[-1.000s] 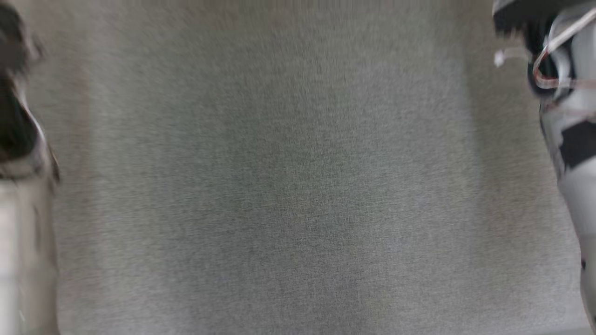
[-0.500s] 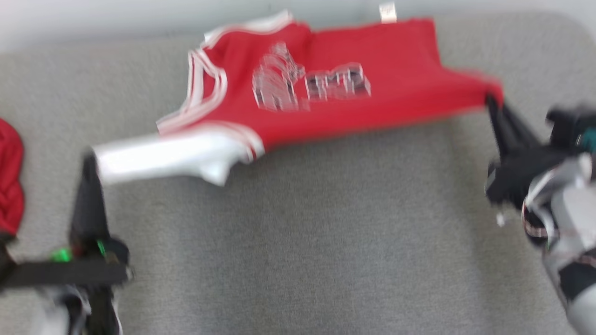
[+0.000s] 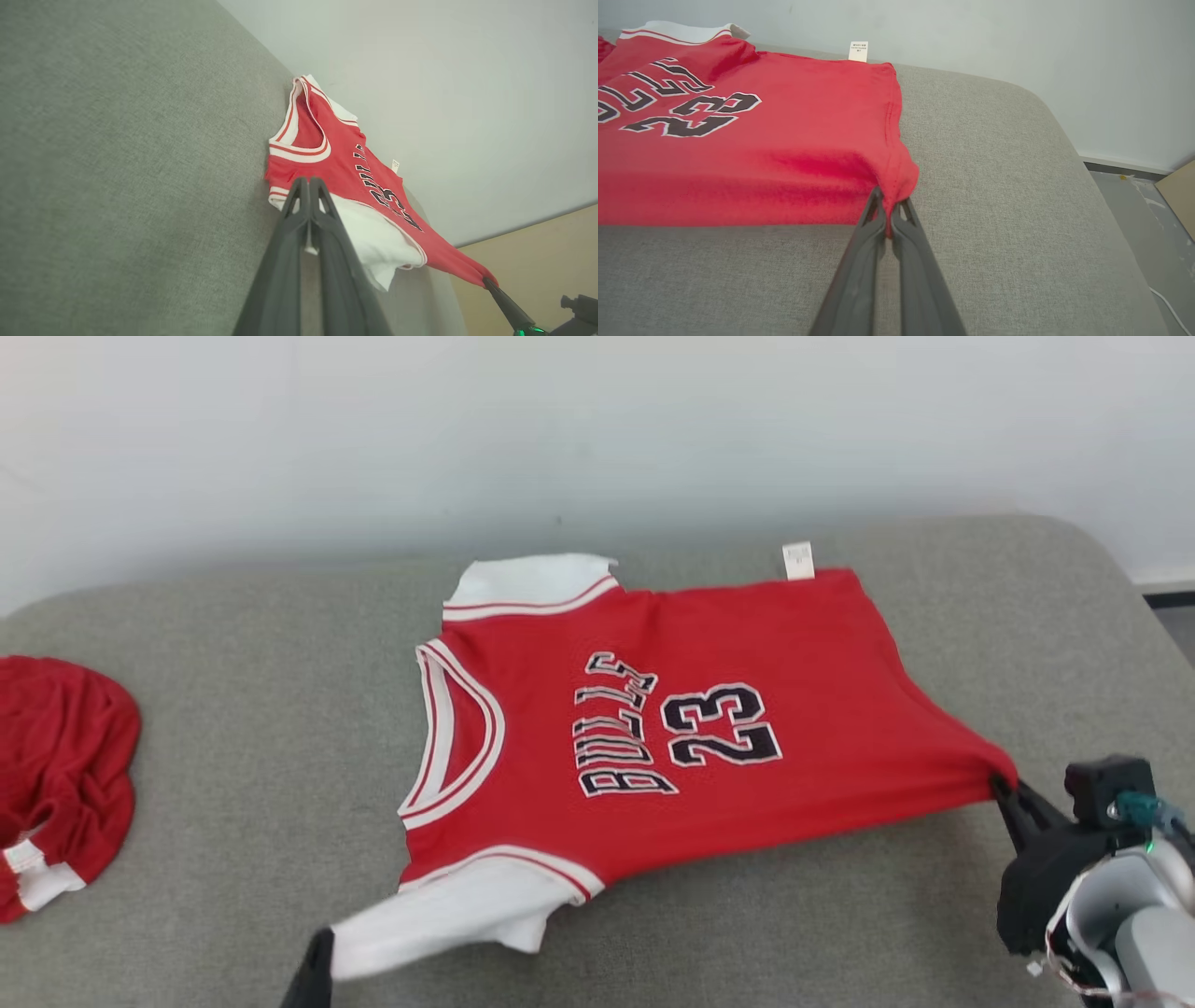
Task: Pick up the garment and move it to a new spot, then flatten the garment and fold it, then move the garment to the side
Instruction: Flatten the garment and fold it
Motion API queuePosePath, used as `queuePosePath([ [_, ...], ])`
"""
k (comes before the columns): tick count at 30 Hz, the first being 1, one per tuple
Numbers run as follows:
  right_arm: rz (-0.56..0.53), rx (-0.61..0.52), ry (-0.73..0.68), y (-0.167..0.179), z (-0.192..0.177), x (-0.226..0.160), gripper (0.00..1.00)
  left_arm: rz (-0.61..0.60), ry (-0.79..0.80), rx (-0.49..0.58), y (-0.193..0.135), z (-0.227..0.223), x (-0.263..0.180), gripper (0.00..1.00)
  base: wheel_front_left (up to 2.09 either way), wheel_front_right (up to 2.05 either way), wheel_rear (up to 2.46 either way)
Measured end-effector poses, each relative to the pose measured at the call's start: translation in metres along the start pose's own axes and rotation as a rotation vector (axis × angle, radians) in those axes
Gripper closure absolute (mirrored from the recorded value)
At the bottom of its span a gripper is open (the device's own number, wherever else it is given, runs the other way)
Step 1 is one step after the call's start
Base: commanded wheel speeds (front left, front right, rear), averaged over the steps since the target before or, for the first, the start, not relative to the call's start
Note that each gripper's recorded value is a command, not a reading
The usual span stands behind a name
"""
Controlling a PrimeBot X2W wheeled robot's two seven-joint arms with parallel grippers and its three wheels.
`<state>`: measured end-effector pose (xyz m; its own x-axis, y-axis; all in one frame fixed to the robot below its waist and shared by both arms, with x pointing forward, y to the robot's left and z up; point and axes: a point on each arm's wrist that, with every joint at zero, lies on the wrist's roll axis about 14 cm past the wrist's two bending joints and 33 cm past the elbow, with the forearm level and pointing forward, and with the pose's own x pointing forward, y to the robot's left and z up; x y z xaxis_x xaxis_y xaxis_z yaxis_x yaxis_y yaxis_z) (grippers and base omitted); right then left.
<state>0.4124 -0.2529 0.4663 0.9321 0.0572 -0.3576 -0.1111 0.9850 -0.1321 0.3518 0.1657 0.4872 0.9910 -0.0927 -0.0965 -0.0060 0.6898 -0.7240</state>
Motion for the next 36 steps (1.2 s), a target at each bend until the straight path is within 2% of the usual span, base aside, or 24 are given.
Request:
queuePosePath([
  [6,-0.002,-0.017,0.003,0.008,-0.003,-0.018,1.00,0.048,0.035,-0.012,0.010,-0.011,-0.022,1.00,0.00,0.00,0.00],
  [10,-0.004,-0.011,-0.109,0.013,0.030,-0.019,1.00,0.018,-0.086,-0.010,0.001,0.021,-0.018,1.00,0.00,0.00,0.00],
  [14,-0.011,-0.044,-0.235,0.012,0.078,-0.021,1.00,-0.113,-0.219,0.031,-0.038,0.070,0.005,1.00,0.00,0.00,0.00],
  [23,-0.014,-0.148,-0.392,0.004,0.172,-0.024,1.00,-0.393,-0.346,0.198,-0.144,0.161,0.053,1.00,0.00,0.00,0.00],
  [29,0.016,-0.190,-0.443,0.005,0.221,-0.021,1.00,-0.501,-0.410,0.296,-0.205,0.202,0.075,1.00,0.00,0.00,0.00],
  [36,0.040,-0.231,-0.449,0.006,0.257,-0.007,1.00,-0.554,-0.410,0.343,-0.244,0.216,0.109,1.00,0.00,0.00,0.00],
])
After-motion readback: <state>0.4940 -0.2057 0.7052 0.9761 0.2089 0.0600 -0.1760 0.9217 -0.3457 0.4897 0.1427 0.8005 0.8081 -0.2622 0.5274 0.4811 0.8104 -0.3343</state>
